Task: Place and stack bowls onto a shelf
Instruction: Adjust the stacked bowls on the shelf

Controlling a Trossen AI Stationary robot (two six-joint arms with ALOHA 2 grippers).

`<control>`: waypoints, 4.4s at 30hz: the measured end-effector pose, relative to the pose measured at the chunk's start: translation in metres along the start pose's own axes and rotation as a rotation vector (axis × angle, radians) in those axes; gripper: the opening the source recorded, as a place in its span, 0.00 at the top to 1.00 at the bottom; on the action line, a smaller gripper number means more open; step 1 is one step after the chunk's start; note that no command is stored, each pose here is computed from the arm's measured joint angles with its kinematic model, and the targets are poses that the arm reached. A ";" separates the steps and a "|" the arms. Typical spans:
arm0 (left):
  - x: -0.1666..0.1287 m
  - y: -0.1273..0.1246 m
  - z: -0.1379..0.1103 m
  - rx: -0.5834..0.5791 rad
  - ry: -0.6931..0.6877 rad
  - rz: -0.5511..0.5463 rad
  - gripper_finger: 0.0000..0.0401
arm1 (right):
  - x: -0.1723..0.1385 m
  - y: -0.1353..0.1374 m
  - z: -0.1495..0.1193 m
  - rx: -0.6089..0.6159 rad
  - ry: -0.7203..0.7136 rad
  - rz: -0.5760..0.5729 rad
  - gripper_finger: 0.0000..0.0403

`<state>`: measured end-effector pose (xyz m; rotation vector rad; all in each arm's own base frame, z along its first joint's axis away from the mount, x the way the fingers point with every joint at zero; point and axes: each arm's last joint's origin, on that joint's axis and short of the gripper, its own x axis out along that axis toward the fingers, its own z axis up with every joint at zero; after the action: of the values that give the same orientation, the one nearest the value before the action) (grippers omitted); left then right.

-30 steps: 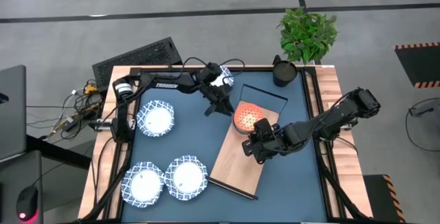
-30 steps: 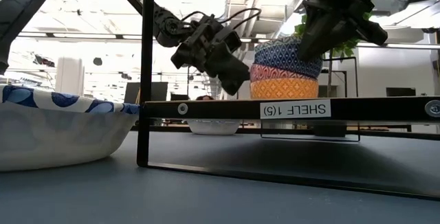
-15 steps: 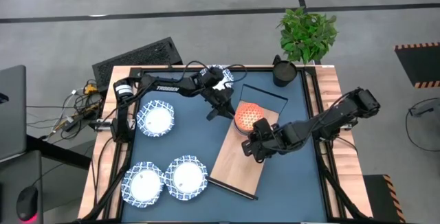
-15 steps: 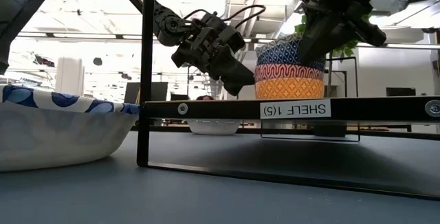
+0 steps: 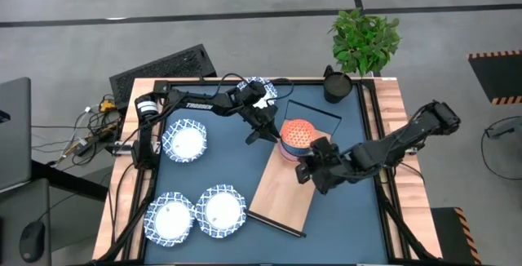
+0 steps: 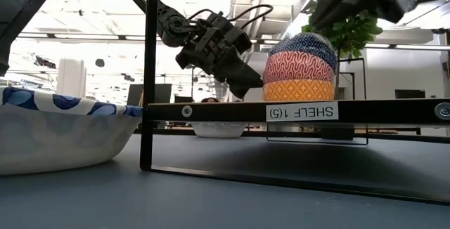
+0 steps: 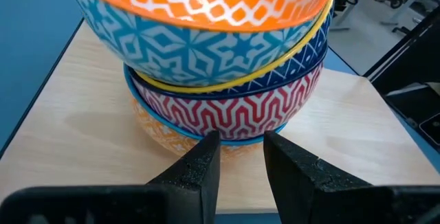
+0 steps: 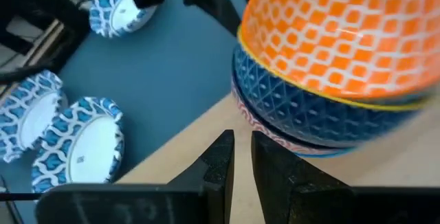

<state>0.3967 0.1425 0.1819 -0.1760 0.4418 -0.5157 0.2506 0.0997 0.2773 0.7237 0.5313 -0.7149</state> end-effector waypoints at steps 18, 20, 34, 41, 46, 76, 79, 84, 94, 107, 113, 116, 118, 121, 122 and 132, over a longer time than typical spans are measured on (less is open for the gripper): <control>0.000 0.001 -0.001 -0.010 0.006 0.014 0.76 | -0.002 -0.006 -0.012 -0.011 -0.080 -0.087 0.80; 0.000 0.001 -0.001 -0.015 0.006 0.014 0.76 | -0.007 -0.005 -0.012 -0.020 -0.089 -0.080 0.80; 0.000 0.001 -0.001 -0.017 0.006 0.014 0.76 | -0.005 -0.004 -0.007 -0.076 -0.157 -0.155 0.80; 0.000 0.001 -0.001 -0.016 0.006 0.016 0.76 | 0.013 -0.001 -0.015 -0.100 -0.122 -0.207 0.80; 0.001 0.000 0.000 -0.015 0.008 0.020 0.76 | 0.013 -0.001 -0.015 -0.096 -0.107 -0.202 0.80; -0.003 -0.002 0.005 -0.077 0.008 0.074 0.76 | 0.018 -0.001 -0.019 -0.140 -0.054 -0.183 0.80; -0.010 -0.005 0.010 -0.087 0.006 0.065 0.76 | 0.018 -0.001 -0.019 -0.142 -0.054 -0.183 0.80; -0.025 -0.019 0.027 -0.058 0.006 0.088 0.76 | 0.018 -0.001 -0.019 -0.143 -0.053 -0.184 0.80; 0.029 -0.090 0.041 0.317 0.117 0.139 0.79 | 0.018 -0.001 -0.019 -0.138 -0.053 -0.181 0.80; 0.048 -0.109 0.055 0.473 0.060 0.366 1.00 | 0.014 0.000 -0.025 -0.140 -0.046 -0.162 0.80; 0.056 -0.118 0.042 0.530 0.080 0.414 1.00 | 0.014 0.000 -0.025 -0.140 -0.046 -0.162 0.80; 0.060 -0.121 0.027 0.541 0.095 0.453 1.00 | 0.014 0.000 -0.025 -0.140 -0.047 -0.162 0.80; 0.061 -0.122 0.019 0.545 0.092 0.467 1.00 | 0.014 0.001 -0.025 -0.138 -0.048 -0.159 0.80; 0.060 -0.121 0.010 0.530 0.071 0.487 1.00 | 0.012 0.003 -0.024 -0.138 -0.047 -0.151 0.80; 0.060 -0.121 0.008 0.527 0.056 0.497 1.00 | 0.010 0.005 -0.023 -0.146 -0.047 -0.139 0.80; 0.057 -0.119 0.004 0.505 0.005 0.525 1.00 | -0.010 0.029 -0.009 -0.238 -0.149 -0.052 0.80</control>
<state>0.3914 0.0117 0.1970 0.4197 0.3324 -0.0985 0.2643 0.1258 0.2903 0.4327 0.4901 -0.7336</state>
